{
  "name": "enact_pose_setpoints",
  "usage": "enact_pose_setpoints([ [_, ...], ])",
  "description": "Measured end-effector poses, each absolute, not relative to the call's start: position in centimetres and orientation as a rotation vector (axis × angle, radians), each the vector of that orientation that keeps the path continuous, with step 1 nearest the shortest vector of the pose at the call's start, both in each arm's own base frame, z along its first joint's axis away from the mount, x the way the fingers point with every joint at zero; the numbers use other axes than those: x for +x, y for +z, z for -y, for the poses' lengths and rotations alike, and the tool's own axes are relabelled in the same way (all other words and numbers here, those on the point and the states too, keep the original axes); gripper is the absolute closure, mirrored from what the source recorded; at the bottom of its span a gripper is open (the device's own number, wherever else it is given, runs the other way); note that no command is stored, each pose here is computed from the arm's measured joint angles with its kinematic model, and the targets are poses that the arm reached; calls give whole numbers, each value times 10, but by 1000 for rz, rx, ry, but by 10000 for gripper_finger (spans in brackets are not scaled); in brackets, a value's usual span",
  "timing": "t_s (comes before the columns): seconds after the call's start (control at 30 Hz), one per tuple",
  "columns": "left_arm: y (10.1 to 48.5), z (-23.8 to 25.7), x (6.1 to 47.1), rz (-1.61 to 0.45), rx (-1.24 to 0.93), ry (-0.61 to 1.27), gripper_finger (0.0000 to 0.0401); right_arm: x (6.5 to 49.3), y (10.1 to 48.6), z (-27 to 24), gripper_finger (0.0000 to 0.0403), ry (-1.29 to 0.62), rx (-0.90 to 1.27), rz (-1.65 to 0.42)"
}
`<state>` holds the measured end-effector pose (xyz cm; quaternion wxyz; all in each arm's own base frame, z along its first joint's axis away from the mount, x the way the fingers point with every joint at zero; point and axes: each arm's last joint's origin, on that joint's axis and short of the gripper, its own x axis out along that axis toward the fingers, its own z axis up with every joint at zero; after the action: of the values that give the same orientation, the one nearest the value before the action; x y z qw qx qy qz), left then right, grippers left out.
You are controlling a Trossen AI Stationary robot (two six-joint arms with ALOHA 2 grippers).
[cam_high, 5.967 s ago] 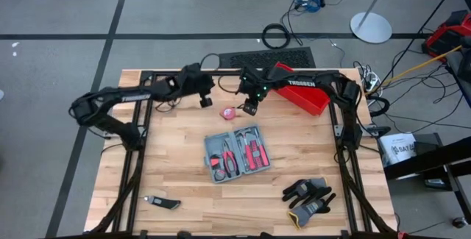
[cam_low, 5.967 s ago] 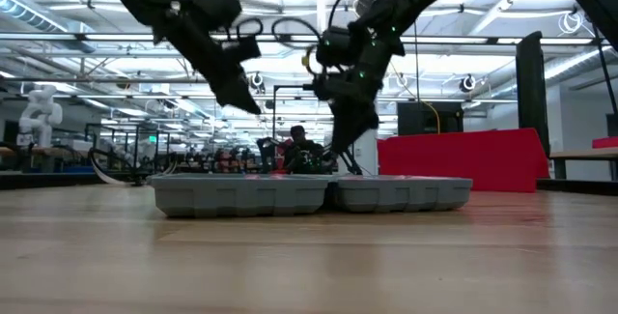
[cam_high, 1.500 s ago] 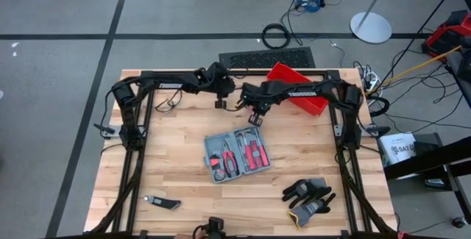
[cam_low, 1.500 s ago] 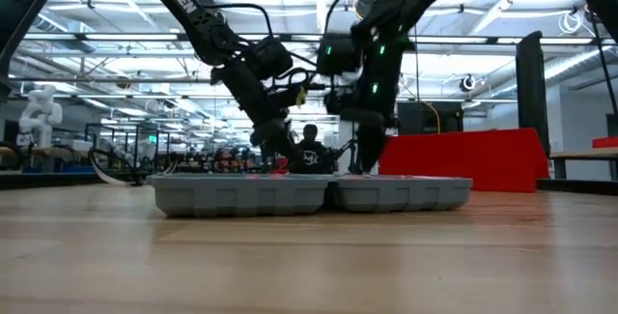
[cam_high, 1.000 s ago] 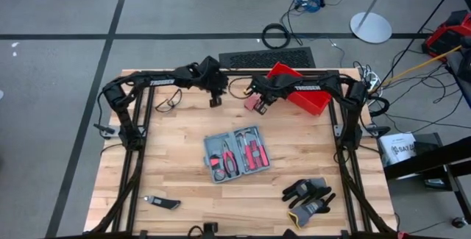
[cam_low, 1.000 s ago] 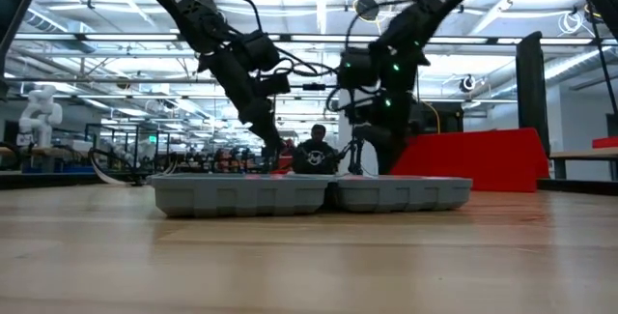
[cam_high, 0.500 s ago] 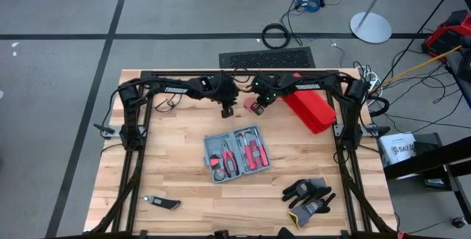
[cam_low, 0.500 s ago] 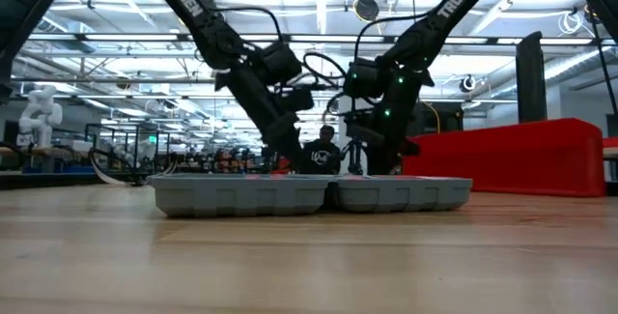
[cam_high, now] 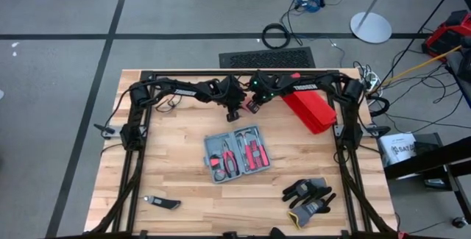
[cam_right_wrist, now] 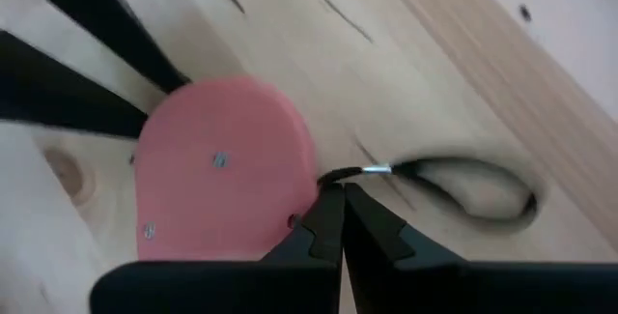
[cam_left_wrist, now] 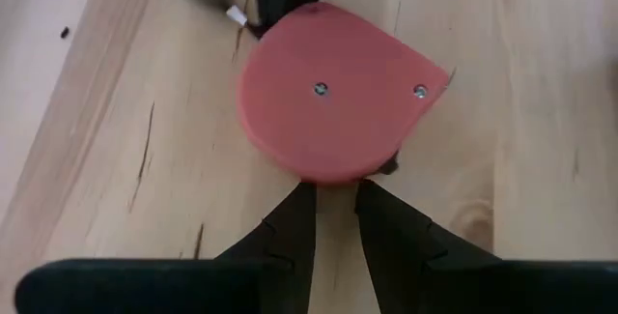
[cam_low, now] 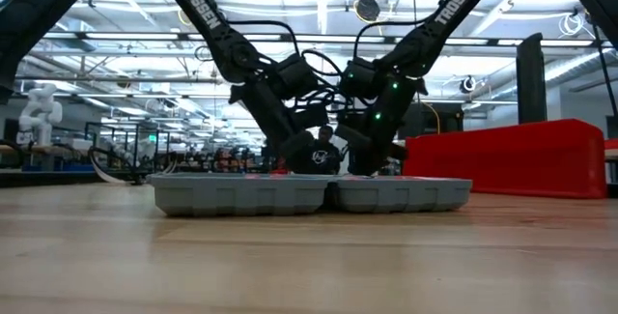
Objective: Prefit tool cases
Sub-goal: Put the tape measure into the toolbox
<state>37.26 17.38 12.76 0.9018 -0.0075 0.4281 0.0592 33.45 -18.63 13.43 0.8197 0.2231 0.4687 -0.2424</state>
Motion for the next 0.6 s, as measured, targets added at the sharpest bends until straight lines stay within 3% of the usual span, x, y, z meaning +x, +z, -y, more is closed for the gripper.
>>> enact_pose_setpoints([
  [0.47,167,-170,372,-835,-19,114,315,349,168,179,403,-461,416,-899],
  [0.6,189,-165,373,-758,21,96,315,352,185,173,403,-366,452,-822],
])
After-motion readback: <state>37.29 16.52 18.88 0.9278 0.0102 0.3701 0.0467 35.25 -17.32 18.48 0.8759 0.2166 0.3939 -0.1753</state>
